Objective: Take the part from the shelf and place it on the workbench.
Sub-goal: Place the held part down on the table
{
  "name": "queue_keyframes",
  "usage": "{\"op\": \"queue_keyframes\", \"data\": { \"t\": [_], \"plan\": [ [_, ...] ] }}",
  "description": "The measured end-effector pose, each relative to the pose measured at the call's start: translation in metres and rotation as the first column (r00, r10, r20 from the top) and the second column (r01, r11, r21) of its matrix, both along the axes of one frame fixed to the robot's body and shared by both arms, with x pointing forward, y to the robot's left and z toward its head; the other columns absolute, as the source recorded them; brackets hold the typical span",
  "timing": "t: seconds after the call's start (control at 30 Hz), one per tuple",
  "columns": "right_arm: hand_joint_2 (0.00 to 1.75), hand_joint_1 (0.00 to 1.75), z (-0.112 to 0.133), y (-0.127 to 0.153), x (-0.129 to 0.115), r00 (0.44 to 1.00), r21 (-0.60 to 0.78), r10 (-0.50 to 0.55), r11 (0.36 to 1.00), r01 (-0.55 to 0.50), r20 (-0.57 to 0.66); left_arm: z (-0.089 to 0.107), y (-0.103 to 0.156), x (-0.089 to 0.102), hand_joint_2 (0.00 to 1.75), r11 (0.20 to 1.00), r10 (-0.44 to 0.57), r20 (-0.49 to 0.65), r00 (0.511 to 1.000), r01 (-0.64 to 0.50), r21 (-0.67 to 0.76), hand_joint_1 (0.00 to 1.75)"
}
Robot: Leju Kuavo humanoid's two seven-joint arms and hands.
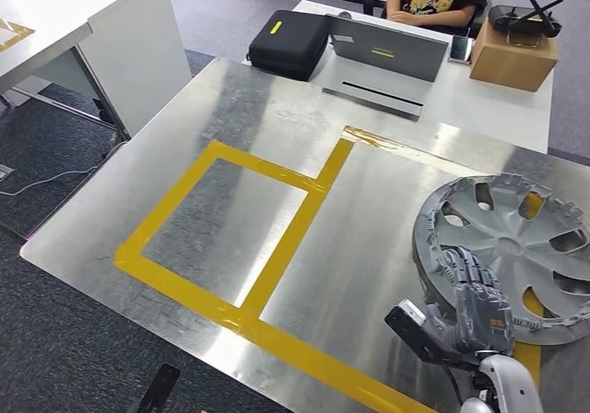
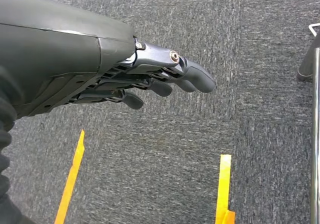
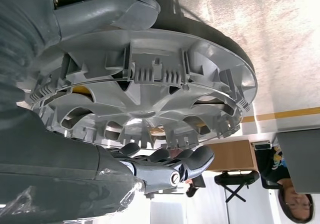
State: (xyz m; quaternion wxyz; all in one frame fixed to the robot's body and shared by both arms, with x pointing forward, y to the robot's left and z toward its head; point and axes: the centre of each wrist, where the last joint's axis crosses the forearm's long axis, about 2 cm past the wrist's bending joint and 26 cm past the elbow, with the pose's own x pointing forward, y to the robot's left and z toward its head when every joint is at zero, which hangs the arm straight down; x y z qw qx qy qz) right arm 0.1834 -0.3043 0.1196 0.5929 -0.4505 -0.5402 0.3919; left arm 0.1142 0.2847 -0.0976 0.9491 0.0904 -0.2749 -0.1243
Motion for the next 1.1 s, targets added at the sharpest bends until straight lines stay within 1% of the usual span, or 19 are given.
{"op": "queue_keyframes", "data": {
  "t": [0.83, 0.97, 1.0, 1.03, 1.07, 1.1],
  "plan": [
    [1.75, 0.00, 0.000, 0.001, 0.000, 1.000, -0.001, 0.006, 1.000, -0.006, 0.001, 0.000, 0.000, 0.000, 1.75, 1.000, 0.000, 0.000, 1.000, 0.000, 0.000, 0.00],
    [0.00, 0.00, 0.000, 0.001, 0.000, 1.000, 0.006, 0.006, 1.000, -0.006, 0.007, 0.000, 0.000, 0.000, 0.00, 1.000, 0.005, 0.003, 1.000, -0.005, -0.002, 0.00],
    [0.00, 0.00, 0.000, 0.001, -0.003, 1.000, 0.031, 0.005, 0.999, -0.005, 0.027, 0.000, 0.000, -0.001, 0.00, 1.000, 0.022, 0.014, 1.000, -0.022, -0.011, 0.00],
    [0.00, 0.00, 0.000, 0.001, -0.011, 0.997, 0.088, -0.012, 0.996, 0.005, 0.077, -0.001, 0.000, -0.004, 0.00, 0.998, 0.058, 0.034, 0.998, -0.057, -0.028, 0.00],
    [0.00, 0.00, 0.001, 0.001, -0.025, 0.986, 0.172, -0.055, 0.985, 0.027, 0.160, -0.002, 0.001, -0.009, 0.00, 0.993, 0.107, 0.058, 0.993, -0.104, -0.050, 0.00],
    [0.00, 0.00, 0.002, 0.002, -0.044, 0.956, 0.268, -0.131, 0.962, 0.058, 0.263, -0.004, 0.001, -0.018, 0.00, 0.985, 0.159, 0.079, 0.984, -0.154, -0.072, 0.00]
  ]
}}
